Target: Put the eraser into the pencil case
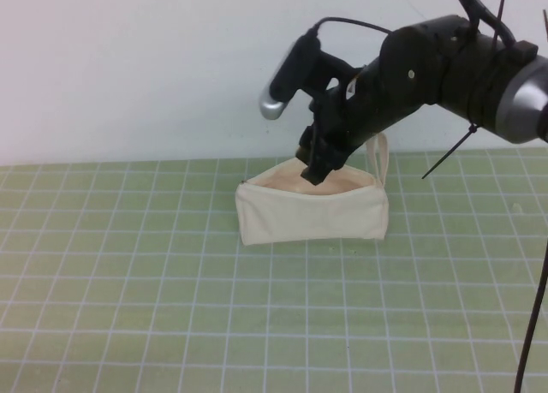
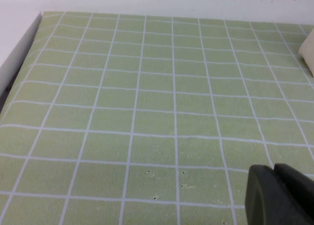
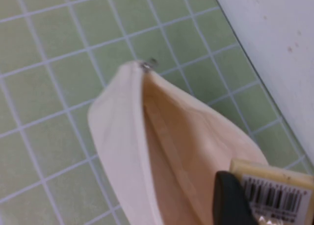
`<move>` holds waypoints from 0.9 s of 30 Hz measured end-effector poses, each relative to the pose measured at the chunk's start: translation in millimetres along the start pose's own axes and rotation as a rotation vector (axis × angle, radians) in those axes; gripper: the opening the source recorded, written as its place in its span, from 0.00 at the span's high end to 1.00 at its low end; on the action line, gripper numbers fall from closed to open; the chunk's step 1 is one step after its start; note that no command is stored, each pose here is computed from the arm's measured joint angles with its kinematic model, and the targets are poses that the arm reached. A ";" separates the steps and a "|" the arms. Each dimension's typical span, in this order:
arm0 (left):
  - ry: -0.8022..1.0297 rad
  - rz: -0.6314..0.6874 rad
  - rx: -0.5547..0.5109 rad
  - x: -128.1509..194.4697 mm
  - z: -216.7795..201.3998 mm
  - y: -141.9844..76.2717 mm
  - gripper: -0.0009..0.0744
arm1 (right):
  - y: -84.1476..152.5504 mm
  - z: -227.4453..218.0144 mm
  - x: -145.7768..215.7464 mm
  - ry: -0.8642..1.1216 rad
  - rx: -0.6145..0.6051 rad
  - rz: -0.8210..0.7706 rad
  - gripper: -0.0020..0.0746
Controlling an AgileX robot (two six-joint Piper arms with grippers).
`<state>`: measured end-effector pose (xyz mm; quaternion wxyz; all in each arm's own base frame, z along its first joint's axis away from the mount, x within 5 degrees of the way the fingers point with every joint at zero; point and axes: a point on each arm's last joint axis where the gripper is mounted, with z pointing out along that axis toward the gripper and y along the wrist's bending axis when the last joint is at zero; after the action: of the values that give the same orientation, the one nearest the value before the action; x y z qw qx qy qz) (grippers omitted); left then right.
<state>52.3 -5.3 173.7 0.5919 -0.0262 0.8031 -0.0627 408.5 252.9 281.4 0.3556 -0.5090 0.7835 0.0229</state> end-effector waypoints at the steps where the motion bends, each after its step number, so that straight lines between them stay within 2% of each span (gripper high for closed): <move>1: 0.000 0.000 0.000 0.0 0.0 0.0 0.99 | -3.2 3.2 3.4 0.005 0.004 0.028 0.58; 5: 0.000 0.000 0.000 0.0 0.0 0.0 0.99 | -10.3 15.1 15.9 0.034 -0.011 0.164 0.58; 7: 0.000 0.000 0.000 0.0 0.0 0.0 0.99 | -12.7 19.5 21.7 0.049 -0.028 0.224 0.52; 11: 0.000 0.000 0.000 0.0 0.0 0.0 0.99 | -12.3 20.6 22.5 0.051 -0.044 0.258 0.33; 16: 0.000 0.000 0.000 0.0 0.0 0.0 0.99 | -15.3 10.3 14.7 0.061 -0.062 0.265 0.31; 19: 0.000 0.000 0.000 0.0 0.0 0.0 0.99 | -19.2 -4.0 5.6 0.065 -0.074 0.262 0.40; 22: 0.000 0.000 0.000 0.0 0.0 0.0 0.99 | -23.3 -27.2 -5.1 0.073 -0.086 0.249 0.59; 25: 0.000 0.000 0.000 0.0 0.0 0.0 0.99 | -26.0 -55.7 -13.5 0.104 -0.103 0.231 0.84; 27: 0.000 0.000 0.000 0.0 0.0 0.0 0.99 | -26.1 -73.2 -14.2 0.147 -0.112 0.216 0.91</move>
<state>52.3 -5.3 173.7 0.5919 -0.0262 0.8031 -0.0627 394.0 222.4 352.7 0.2635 -0.4410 0.8553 0.0675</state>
